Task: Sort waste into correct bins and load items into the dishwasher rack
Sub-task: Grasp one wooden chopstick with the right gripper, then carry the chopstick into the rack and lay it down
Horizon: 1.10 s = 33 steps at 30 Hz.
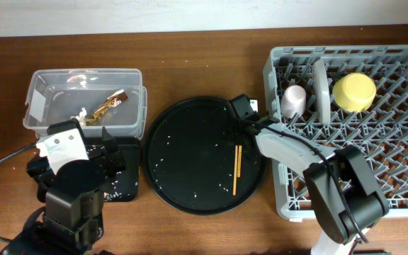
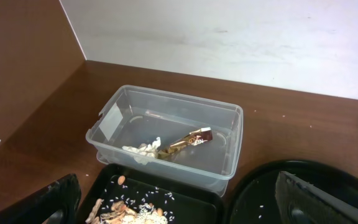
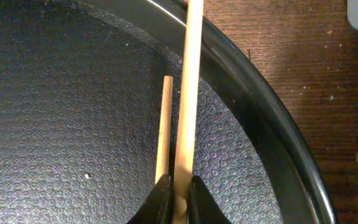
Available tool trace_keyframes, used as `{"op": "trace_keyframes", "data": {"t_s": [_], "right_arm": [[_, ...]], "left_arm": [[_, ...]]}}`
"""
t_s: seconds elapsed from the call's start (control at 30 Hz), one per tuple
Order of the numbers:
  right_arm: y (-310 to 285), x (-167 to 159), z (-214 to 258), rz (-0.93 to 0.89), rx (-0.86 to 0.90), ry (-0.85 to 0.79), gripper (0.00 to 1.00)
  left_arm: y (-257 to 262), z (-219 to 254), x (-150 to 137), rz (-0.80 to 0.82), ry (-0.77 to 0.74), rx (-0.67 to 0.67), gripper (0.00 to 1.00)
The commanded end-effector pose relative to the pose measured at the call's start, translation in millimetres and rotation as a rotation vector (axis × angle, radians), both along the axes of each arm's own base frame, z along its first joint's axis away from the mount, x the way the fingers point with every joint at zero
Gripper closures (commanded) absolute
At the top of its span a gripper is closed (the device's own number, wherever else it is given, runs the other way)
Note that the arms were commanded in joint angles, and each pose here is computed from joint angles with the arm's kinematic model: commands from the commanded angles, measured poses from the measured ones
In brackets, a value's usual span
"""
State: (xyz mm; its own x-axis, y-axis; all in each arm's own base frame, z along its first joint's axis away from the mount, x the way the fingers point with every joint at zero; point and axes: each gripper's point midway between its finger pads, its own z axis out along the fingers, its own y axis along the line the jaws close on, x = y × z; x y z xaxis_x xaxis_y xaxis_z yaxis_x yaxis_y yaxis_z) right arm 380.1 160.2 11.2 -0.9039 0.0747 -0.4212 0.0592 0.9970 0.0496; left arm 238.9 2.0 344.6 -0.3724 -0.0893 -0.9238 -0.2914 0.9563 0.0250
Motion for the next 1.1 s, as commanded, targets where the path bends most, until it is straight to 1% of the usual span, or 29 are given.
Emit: {"op": "trace_keyframes", "data": {"t_s": [0.0, 0.1, 0.17, 0.2, 0.27, 0.3, 0.47, 0.6, 0.7, 0.8, 0.93, 1.07], "right_arm": [[-3, 0, -5, -0.013, -0.014, 0.008, 0.96], [-2, 1, -4, -0.013, -0.012, 0.005, 0.96], [-1, 4, 6, -0.012, -0.001, -0.018, 0.96], [1, 8, 18, -0.006, 0.007, -0.040, 0.96], [3, 12, 64, 0.032, 0.015, -0.097, 0.96], [2, 11, 80, 0.048, 0.013, -0.111, 0.96], [-18, -20, 167, 0.138, -0.019, -0.179, 0.96], [-68, -57, 212, 0.196, -0.105, -0.210, 0.96], [-110, -89, 220, 0.178, -0.166, -0.151, 0.96], [-146, -112, 223, 0.117, -0.206, -0.100, 0.96], [-187, -122, 217, 0.054, -0.253, -0.034, 0.96], [-221, -114, 209, -0.057, -0.261, -0.004, 0.96]], "left_arm": [[4, 5, -1, 0.027, -0.019, -0.007, 0.01], [4, 5, -1, 0.027, -0.019, -0.007, 0.01], [4, 5, -1, 0.027, -0.019, -0.007, 0.01], [4, 5, -1, 0.027, -0.019, -0.007, 0.01], [4, 5, -1, 0.027, -0.019, -0.007, 0.01], [4, 5, -1, 0.027, -0.019, -0.007, 0.01], [4, 5, -1, 0.027, -0.019, -0.007, 0.01], [4, 5, -1, 0.027, -0.019, -0.007, 0.01], [4, 5, -1, 0.027, -0.019, -0.007, 0.01], [4, 5, -1, 0.027, -0.019, -0.007, 0.01], [4, 5, -1, 0.027, -0.019, -0.007, 0.01], [4, 5, -1, 0.027, -0.019, -0.007, 0.01]]}}
